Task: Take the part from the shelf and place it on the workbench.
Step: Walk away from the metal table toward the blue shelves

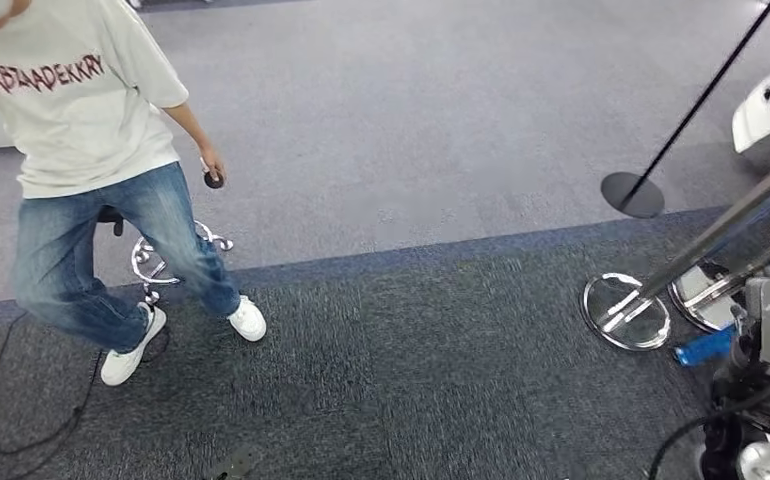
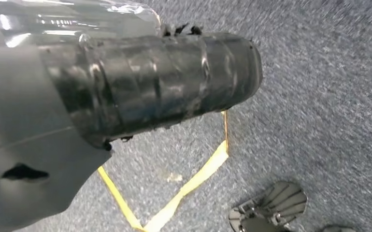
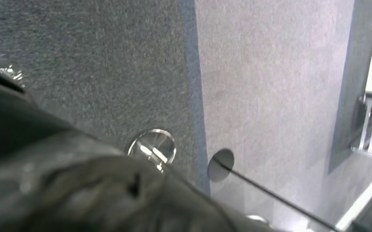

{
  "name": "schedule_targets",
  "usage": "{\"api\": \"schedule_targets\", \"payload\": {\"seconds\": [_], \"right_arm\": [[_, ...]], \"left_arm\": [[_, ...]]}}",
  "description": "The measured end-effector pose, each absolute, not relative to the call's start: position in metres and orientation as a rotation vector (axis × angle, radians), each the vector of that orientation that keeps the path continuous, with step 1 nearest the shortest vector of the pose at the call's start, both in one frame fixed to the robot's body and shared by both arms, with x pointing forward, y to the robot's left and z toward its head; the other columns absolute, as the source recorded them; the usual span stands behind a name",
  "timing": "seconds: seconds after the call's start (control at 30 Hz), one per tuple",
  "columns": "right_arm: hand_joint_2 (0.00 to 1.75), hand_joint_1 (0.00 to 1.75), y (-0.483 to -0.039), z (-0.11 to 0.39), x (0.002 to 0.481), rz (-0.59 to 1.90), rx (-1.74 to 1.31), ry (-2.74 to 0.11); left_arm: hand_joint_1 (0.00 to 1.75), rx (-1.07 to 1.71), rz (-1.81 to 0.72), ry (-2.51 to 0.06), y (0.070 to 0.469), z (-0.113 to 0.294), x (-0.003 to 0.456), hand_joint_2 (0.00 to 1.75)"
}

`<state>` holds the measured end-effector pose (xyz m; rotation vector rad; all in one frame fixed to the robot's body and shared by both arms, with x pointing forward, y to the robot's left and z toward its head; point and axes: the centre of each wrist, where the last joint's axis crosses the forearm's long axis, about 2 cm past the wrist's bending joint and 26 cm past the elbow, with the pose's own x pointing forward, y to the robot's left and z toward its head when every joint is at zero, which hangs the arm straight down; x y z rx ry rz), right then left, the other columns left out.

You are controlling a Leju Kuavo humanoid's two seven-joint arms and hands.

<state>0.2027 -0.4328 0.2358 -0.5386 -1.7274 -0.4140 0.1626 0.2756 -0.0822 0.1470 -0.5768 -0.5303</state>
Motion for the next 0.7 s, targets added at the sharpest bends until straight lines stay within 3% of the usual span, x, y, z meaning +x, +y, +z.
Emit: {"api": "schedule_targets", "payload": {"seconds": [0.7], "right_arm": [[0.0, 0.0, -0.4281, 0.2337, 0.2045, -0.391, -0.528, -1.72]], "left_arm": [[0.0, 0.141, -0.527, -0.567, 0.2753, -0.0844, 0.1561, 0.0]]}}
